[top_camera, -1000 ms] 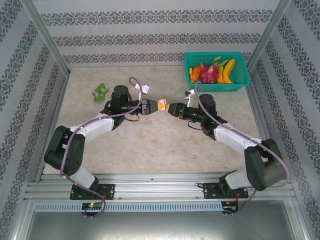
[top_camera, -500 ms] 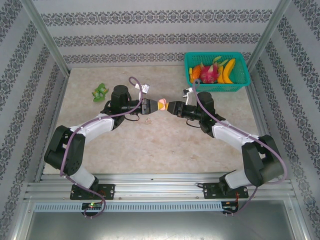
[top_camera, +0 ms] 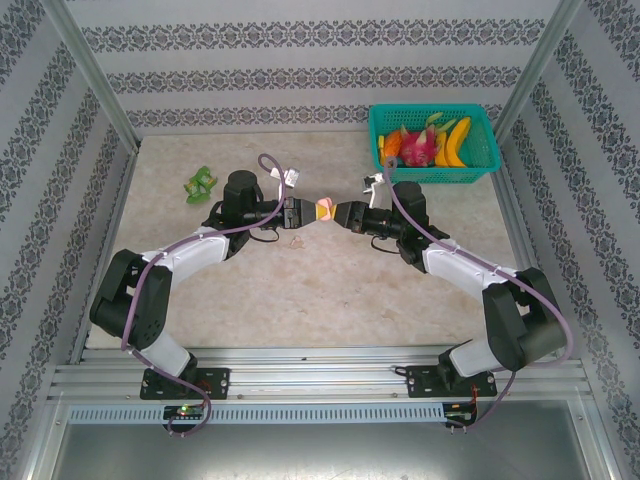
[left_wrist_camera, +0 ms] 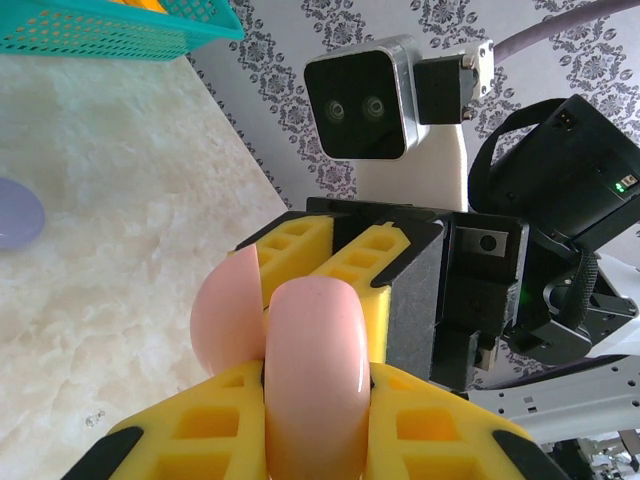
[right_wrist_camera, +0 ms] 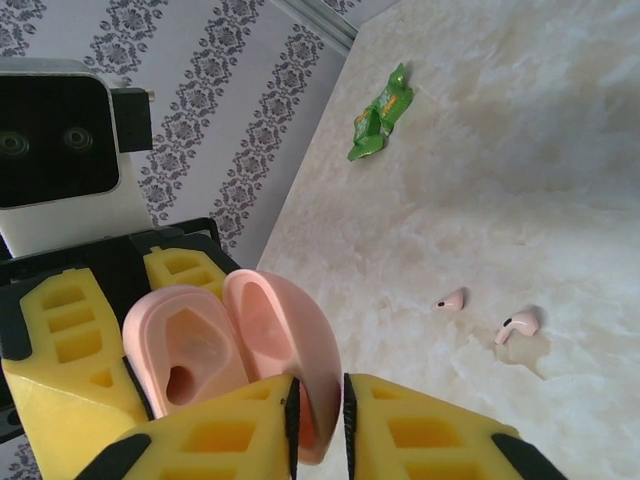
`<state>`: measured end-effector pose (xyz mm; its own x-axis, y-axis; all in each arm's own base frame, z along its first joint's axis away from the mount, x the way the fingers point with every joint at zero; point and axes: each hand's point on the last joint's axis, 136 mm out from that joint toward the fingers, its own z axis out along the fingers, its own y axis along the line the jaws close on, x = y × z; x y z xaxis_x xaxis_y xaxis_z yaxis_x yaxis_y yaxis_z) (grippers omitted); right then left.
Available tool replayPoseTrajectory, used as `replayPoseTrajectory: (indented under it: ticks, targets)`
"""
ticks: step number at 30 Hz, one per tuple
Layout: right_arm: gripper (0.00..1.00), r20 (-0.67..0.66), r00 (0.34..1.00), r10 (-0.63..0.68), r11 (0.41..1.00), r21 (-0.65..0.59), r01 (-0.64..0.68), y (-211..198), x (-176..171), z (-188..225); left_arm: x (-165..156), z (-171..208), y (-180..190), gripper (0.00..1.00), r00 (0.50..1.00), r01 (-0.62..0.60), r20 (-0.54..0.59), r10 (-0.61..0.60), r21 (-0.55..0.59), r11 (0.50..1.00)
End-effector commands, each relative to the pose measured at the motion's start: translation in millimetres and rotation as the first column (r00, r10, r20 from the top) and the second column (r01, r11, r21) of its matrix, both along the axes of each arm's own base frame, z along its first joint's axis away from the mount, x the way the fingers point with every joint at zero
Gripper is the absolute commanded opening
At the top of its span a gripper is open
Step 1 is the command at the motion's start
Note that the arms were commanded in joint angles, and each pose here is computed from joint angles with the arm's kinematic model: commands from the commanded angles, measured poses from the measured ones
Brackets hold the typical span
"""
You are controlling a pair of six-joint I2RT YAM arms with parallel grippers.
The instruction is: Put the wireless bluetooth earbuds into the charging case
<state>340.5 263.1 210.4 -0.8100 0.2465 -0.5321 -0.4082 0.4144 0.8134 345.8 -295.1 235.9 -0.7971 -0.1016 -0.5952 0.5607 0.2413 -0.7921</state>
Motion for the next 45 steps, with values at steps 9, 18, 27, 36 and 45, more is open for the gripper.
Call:
replayPoseTrajectory:
  ticks: [9,18,27,36,45]
  targets:
    - [0.08,0.051,0.999,0.015,1.0,-0.005,-0.015,5.1,1.6,13.4,-4.1,15.1,-6.3,0.37,0.998,0.038,0.046,-0.037,-0.025,0.999]
    - [0.06,0.063,0.998,-0.005,0.998,-0.056,0.008,-1.7,1.4,14.7,-3.1,21.6,-0.5,0.61,0.997,0.0,0.071,0.0,0.002,1.0]
    - [0.04,0.133,0.991,0.007,0.97,-0.241,0.025,-16.1,3.1,16.3,-6.8,58.3,17.6,0.95,0.981,-0.032,0.194,-0.006,0.193,0.981]
    - [0.03,0.342,0.938,0.065,0.884,-0.456,0.105,-32.8,22.9,35.0,7.9,69.3,36.8,1.0,0.975,-0.048,0.214,-0.063,0.476,0.878]
    - [0.0,0.449,0.879,0.163,0.808,-0.571,0.142,-37.6,22.2,45.5,-2.9,62.7,29.4,1.0,0.964,0.159,0.107,-0.244,0.504,0.849]
